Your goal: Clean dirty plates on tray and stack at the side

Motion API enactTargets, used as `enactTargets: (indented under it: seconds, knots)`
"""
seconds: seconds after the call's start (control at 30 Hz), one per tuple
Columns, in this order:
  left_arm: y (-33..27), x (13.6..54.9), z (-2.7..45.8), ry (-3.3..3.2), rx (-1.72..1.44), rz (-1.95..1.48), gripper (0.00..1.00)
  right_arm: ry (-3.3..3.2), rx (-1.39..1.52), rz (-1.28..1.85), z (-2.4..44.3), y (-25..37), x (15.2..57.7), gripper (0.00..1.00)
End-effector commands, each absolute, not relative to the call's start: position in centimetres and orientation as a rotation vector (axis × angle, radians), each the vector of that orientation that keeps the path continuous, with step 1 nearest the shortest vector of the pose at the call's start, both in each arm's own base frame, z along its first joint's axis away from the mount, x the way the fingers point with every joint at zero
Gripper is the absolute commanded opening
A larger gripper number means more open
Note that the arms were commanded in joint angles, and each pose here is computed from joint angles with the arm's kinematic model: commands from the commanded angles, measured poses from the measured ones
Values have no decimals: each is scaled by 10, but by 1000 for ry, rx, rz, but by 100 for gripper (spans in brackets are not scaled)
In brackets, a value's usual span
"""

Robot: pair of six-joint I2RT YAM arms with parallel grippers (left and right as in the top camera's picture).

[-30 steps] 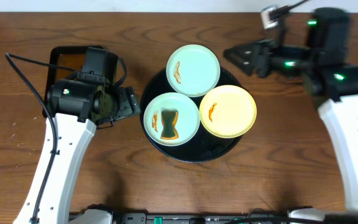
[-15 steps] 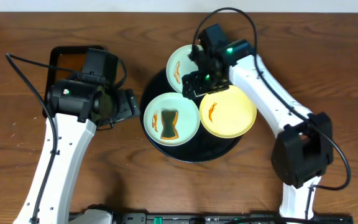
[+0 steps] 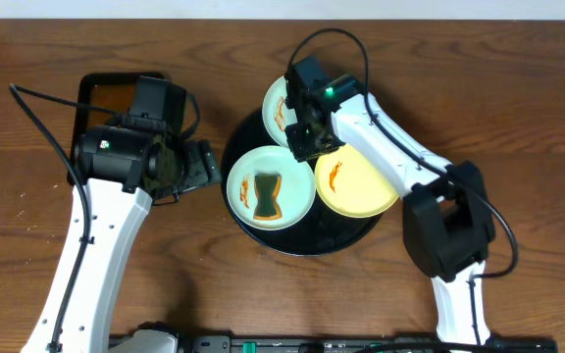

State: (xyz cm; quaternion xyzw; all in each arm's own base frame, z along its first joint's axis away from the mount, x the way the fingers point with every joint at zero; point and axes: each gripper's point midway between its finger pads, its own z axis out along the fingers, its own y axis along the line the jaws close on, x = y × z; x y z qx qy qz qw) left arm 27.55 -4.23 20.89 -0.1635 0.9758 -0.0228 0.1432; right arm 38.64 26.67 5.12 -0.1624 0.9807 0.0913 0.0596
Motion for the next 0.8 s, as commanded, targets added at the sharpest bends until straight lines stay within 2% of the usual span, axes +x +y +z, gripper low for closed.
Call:
enactTargets:
  seconds: [0.0,0.23,0.4,0.53,0.77]
  knots:
    - [-39,276,209,2814,-471,-47,89,2983,-456,238,40,267,389,40]
    - [-40,276,209,2813,-471,-47,89,3025,-501,207,14,266,386,36]
    - [-40,276,209,2813,-471,-47,89,3023,-503,209,12,268,386,25]
    - [-40,276,209,2813,-471,-47,89,3022,-504,209,12,268,387,12]
    - [-43,278,209,2806,-483,-75,89,3021,-505,205,12,268,387,8]
